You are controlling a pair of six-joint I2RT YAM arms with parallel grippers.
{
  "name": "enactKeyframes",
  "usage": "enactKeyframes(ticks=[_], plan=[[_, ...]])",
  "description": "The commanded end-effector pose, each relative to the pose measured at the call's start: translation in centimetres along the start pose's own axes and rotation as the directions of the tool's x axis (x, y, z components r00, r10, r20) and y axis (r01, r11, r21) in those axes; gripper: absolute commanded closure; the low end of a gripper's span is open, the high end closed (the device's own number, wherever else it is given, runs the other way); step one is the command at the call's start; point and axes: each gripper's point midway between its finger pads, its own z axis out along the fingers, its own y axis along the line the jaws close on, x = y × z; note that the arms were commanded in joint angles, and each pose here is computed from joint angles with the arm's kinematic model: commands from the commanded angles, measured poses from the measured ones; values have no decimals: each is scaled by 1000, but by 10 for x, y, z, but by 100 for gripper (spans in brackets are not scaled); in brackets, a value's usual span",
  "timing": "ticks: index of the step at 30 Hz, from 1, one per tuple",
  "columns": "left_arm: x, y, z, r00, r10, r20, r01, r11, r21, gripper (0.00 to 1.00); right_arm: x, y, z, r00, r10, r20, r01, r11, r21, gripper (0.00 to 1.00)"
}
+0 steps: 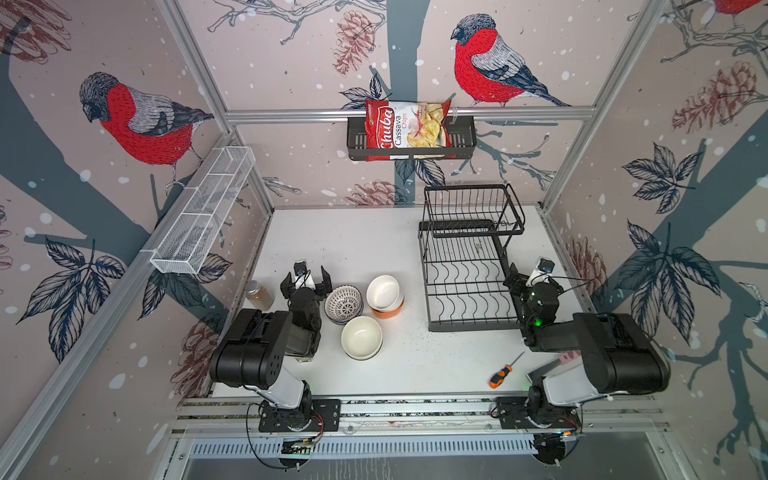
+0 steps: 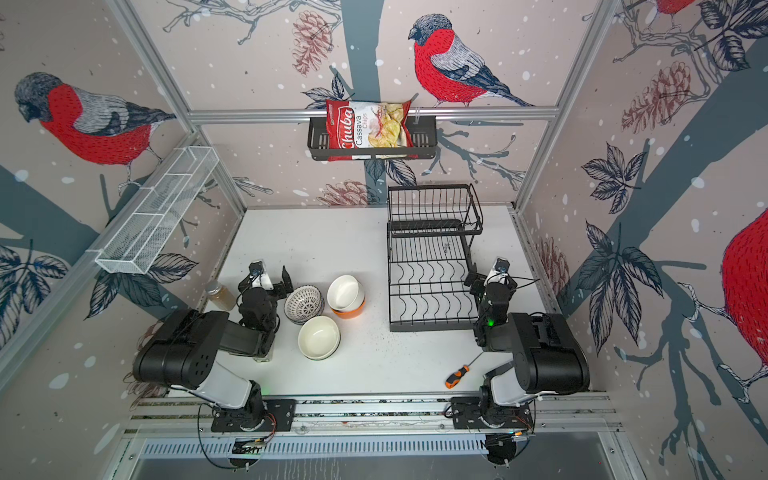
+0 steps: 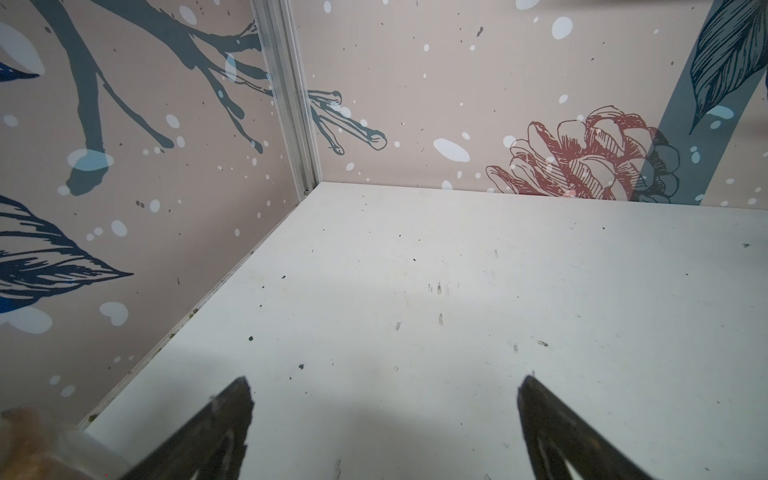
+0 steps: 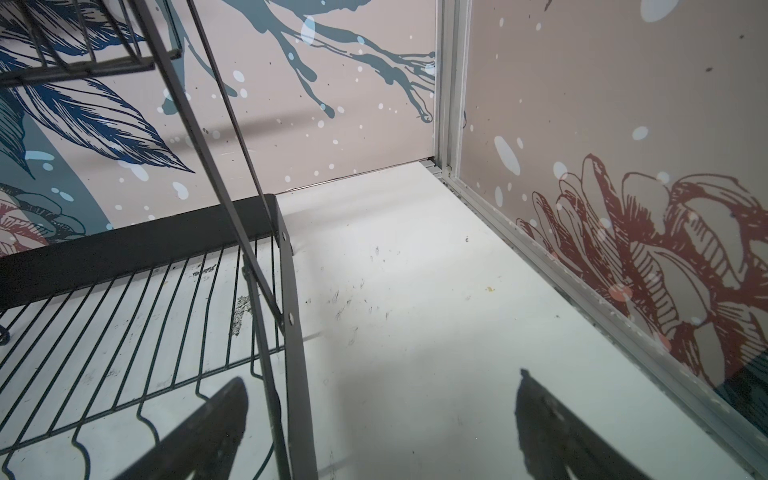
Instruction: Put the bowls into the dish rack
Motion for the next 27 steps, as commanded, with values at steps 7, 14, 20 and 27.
enactKeyframes(ticks=[7, 14, 20, 27], plan=[[-13, -1, 0, 999, -13, 48, 13, 1000, 10, 2, -11, -1, -1, 999, -3, 43, 2, 1000, 8, 0], [-32, 9, -13, 995, -31, 92, 34, 999, -31, 2, -24, 7, 1, 999, -32, 6, 32, 999, 17, 1], [-49, 14, -21, 995, -32, 92, 36, 998, -49, 2, -29, 7, 7, 995, 0, -95, 9, 996, 85, 0], [-70, 20, -28, 995, -97, 25, 99, 992, -73, 2, -39, 1, -3, 980, 125, -157, -97, 981, 170, 0]])
